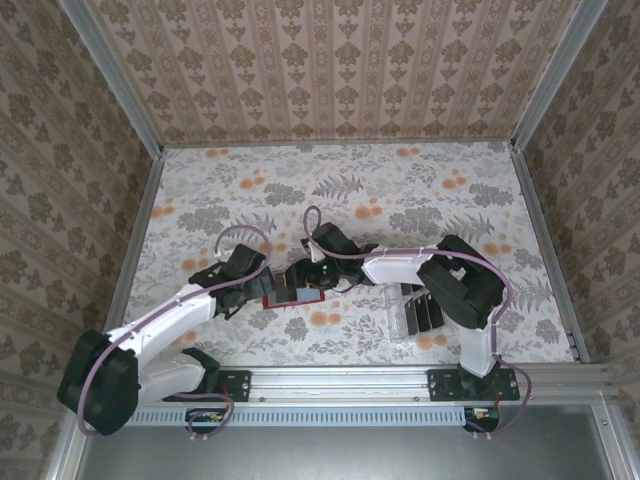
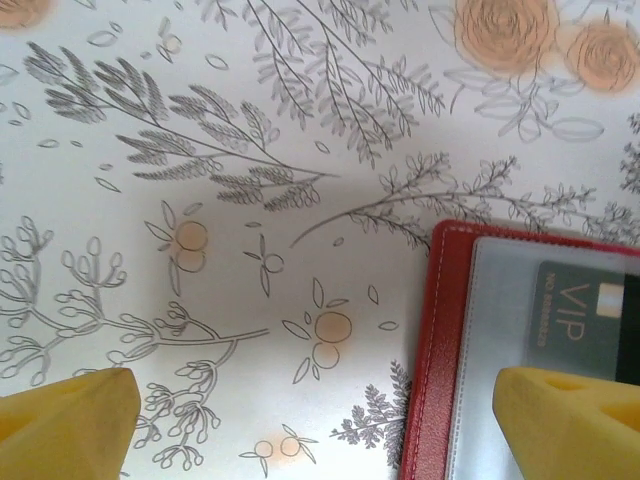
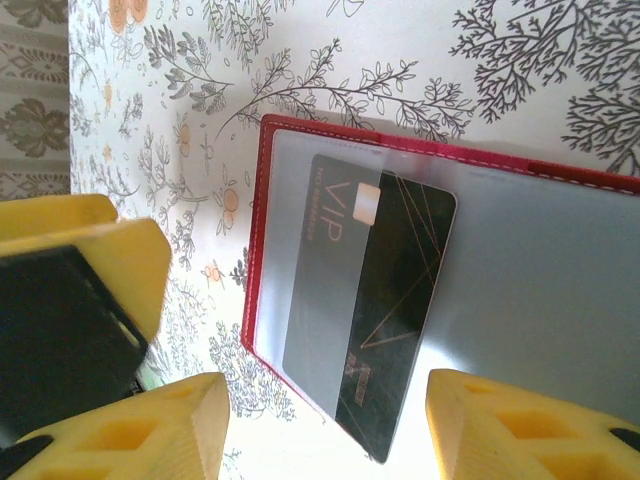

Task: Put the credit cards into the card holder

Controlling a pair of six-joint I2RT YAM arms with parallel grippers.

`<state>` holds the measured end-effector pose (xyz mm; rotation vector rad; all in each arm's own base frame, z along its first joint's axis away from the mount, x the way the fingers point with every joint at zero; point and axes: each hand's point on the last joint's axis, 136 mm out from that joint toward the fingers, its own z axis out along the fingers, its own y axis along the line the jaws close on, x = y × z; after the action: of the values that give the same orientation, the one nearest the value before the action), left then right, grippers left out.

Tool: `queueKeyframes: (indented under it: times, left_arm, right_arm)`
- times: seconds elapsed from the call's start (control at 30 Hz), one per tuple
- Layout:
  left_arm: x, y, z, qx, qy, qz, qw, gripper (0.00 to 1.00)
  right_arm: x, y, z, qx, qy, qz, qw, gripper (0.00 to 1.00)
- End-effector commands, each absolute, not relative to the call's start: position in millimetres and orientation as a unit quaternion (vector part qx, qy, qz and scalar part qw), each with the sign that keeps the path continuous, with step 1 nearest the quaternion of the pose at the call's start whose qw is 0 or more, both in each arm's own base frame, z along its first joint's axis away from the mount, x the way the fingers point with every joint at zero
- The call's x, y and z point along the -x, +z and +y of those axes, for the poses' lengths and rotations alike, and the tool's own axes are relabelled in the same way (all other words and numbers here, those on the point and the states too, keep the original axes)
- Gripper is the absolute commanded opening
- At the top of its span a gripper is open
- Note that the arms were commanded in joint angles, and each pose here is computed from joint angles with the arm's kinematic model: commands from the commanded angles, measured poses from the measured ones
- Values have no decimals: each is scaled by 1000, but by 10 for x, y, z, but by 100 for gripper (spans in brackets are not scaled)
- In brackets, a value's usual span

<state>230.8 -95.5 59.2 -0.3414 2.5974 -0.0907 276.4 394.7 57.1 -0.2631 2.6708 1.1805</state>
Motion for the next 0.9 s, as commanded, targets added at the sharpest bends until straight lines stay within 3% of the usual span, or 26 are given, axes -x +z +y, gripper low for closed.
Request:
queueKeyframes:
  times: [0.0,0.13,0.27,0.87]
  left_arm:
    - [-2183,510,-847,124,-22,964,235,100]
    - [-2152,410,-815,127,-15,967,222,100]
    - [-2149,328,-804,126,-5,969,210,100]
    - [-2145,82,-836,127,2,976,180,100]
  right_arm:
    - [-2765,660,3809,98,353,924,113,50]
    - [-2798,540,3696,89,302,943,106,26]
    - [-2810,458,3719,90,284,950,98,12]
    - [-2866,219,3979,99,275,953,75,7]
